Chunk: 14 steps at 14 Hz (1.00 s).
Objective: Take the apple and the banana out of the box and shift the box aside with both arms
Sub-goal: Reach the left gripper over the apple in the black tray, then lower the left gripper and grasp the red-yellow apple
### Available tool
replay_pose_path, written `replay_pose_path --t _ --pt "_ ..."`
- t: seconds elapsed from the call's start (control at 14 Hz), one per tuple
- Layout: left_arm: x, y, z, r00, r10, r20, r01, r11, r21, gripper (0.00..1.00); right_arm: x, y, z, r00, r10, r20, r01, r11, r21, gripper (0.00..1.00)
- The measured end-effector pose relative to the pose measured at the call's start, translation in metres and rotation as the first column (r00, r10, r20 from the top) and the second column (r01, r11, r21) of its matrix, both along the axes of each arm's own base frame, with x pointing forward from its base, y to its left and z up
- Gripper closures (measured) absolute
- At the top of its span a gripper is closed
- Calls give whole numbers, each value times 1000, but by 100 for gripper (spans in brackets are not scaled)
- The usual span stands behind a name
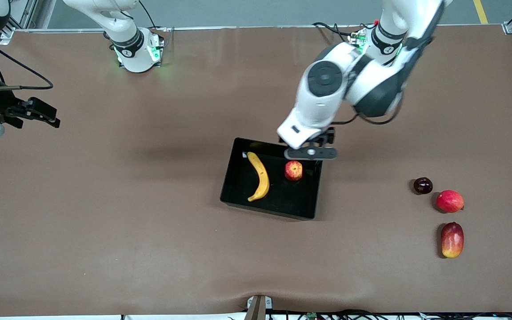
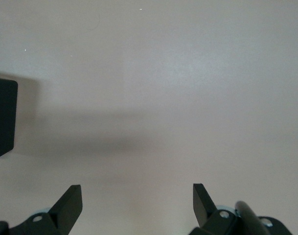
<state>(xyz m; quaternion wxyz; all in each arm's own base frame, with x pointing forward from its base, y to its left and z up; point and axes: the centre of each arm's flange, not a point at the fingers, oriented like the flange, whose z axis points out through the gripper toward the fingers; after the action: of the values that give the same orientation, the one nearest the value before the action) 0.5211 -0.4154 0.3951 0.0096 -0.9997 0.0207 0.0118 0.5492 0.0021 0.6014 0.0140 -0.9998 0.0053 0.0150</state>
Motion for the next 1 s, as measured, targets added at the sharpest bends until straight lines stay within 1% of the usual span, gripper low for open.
replay_pose_path --t 0.14,0.36,0.57,0.71,1.0 --pt "-7 -21 -29 1000 -24 -5 24 1000 0 0 0 0 0 1000 0 0 0 1000 0 0" --pt "-10 -47 -62 998 -66 9 66 998 15 0 0 0 0 1000 0 2 0 1000 0 0" --pt "3 -48 -84 996 -87 28 86 995 53 0 0 0 0 1000 1 3 -1 1000 0 0" --pt "13 -42 -101 996 -81 34 79 995 58 0 0 1 0 1000 1 3 -1 1000 0 0" --pt "31 -20 -143 999 -42 8 41 995 88 0 0 1 0 1000 1 3 -1 1000 0 0"
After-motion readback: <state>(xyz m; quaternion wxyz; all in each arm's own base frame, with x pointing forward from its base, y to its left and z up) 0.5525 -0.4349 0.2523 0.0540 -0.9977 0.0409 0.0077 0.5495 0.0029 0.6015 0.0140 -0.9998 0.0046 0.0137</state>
